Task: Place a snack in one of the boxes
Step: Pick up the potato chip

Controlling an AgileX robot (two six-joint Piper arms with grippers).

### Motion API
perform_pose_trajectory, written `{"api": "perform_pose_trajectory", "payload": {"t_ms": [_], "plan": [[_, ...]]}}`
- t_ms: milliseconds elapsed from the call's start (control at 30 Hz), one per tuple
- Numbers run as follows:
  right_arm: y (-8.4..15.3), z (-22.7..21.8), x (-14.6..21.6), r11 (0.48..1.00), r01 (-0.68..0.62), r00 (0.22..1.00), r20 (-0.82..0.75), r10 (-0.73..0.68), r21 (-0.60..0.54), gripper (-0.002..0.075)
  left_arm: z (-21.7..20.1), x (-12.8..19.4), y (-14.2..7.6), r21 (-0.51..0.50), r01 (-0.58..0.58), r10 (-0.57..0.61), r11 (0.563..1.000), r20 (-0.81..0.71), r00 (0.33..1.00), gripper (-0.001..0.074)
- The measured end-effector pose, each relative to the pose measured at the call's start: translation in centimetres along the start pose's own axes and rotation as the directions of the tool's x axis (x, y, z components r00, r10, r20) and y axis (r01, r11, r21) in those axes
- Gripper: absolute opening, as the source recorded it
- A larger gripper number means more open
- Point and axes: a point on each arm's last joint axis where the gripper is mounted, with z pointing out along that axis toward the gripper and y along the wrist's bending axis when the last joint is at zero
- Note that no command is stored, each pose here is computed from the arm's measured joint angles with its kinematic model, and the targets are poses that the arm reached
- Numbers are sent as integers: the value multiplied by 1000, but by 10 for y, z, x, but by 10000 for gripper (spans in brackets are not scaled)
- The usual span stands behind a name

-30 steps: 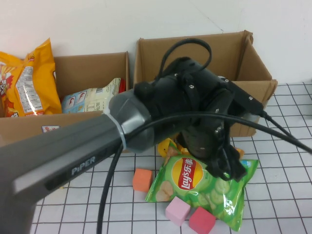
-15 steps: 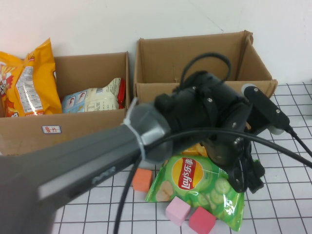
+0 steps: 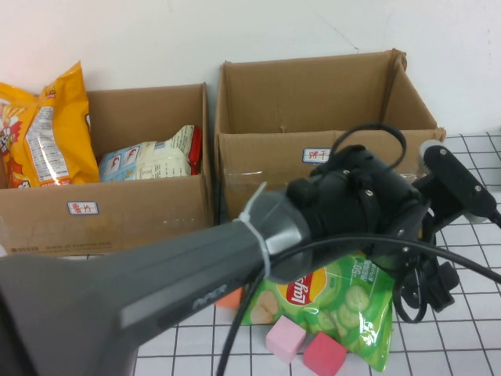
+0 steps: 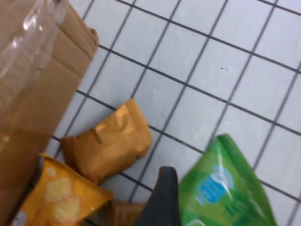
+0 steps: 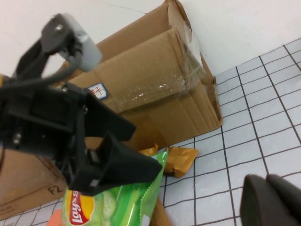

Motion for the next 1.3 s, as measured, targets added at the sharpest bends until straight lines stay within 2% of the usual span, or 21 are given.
{"api": "perform_pose_trajectory", "payload": {"t_ms": [300,600,700,800,867,967,1033,1133,1300], "plan": [[0,0,0,1000,-4,1000,-1,4,-2,-1,33,-3,6,-79,-21,17,997,-41,999,639],[0,0,0,1000,-6,1000,-2,6,-4,-1,52,6,11,-51,97,-105,994,-164,981,638],[0,0,0,1000,-5,1000,-2,5,-4,-1,53,11,15,-40,141,-146,989,-204,968,614],[0,0,0,1000,-1,1000,-2,1,-4,-1,53,16,22,-52,195,-202,979,-240,949,507],[0,0,0,1000,-1,1000,-2,1,-4,-1,53,19,29,-63,220,-229,973,-256,939,393],[0,0,0,1000,0,1000,-2,0,-5,-1,51,23,36,-78,235,-247,969,-282,927,167],[1,0,0,1000,0,1000,-1,0,-6,-1,47,21,39,-92,226,-243,970,-297,923,76],[1,0,0,1000,0,1000,-1,0,-6,-1,35,10,43,-100,221,-241,970,-289,926,27],[1,0,0,1000,0,1000,-1,0,-6,-1,1,-15,49,-86,232,-245,969,-212,946,8]]}}
